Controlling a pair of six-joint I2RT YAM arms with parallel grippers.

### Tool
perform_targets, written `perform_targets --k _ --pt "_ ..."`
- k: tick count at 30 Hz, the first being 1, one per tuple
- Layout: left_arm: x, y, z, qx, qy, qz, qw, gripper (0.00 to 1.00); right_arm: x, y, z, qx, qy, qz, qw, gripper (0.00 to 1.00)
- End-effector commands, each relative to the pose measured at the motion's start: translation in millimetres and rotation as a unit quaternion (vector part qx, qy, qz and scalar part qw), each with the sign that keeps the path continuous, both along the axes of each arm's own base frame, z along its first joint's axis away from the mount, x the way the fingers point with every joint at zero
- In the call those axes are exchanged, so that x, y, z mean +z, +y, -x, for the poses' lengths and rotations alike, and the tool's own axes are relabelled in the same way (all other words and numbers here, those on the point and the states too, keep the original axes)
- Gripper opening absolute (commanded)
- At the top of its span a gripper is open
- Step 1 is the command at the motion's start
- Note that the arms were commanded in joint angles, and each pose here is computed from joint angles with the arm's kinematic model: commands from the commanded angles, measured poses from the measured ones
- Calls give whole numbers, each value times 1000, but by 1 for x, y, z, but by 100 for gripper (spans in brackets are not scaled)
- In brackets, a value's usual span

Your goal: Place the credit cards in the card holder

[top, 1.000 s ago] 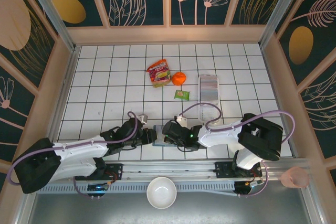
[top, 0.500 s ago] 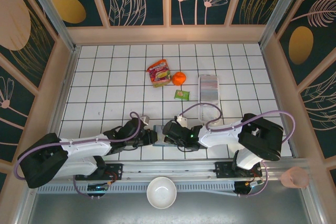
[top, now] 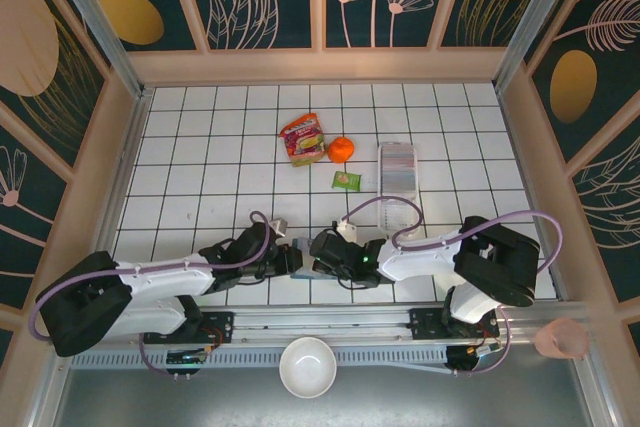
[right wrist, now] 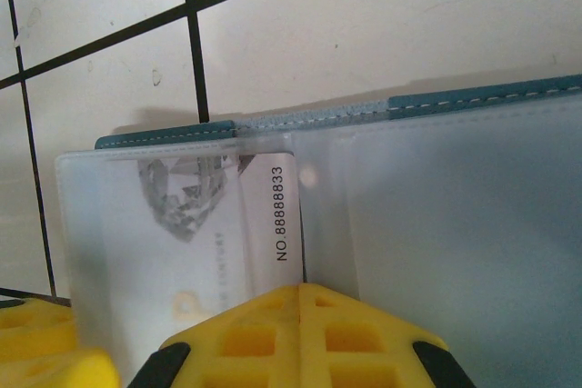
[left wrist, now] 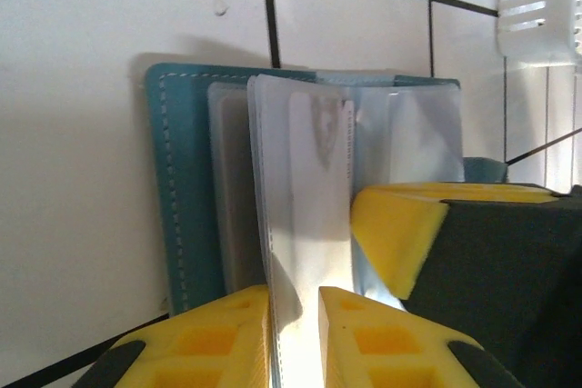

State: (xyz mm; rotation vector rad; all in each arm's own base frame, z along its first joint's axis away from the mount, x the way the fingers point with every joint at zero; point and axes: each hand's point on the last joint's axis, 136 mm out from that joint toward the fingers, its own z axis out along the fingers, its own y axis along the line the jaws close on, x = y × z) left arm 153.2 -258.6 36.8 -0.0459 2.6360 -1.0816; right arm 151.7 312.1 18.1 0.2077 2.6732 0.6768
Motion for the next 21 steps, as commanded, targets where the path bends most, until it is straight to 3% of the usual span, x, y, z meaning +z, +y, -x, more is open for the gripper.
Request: perform_targets --k 1,10,13,17,21 --pt "18 -11 -2 -10 -9 29 999 19 -26 -29 11 -4 33 55 998 0" --pt "13 -7 -1 -5 -8 18 1000 14 -5 -18 4 9 8 41 999 3" --pt "6 2 -3 6 -10 -2 1000 15 19 -8 -4 19 -21 24 999 12" --pt "0 7 -3 14 -12 -13 1000 15 48 -4 -11 26 -51 16 998 31" --pt "-1 6 -3 13 -11 -13 1000 15 53 -23 -11 13 -57 40 997 39"
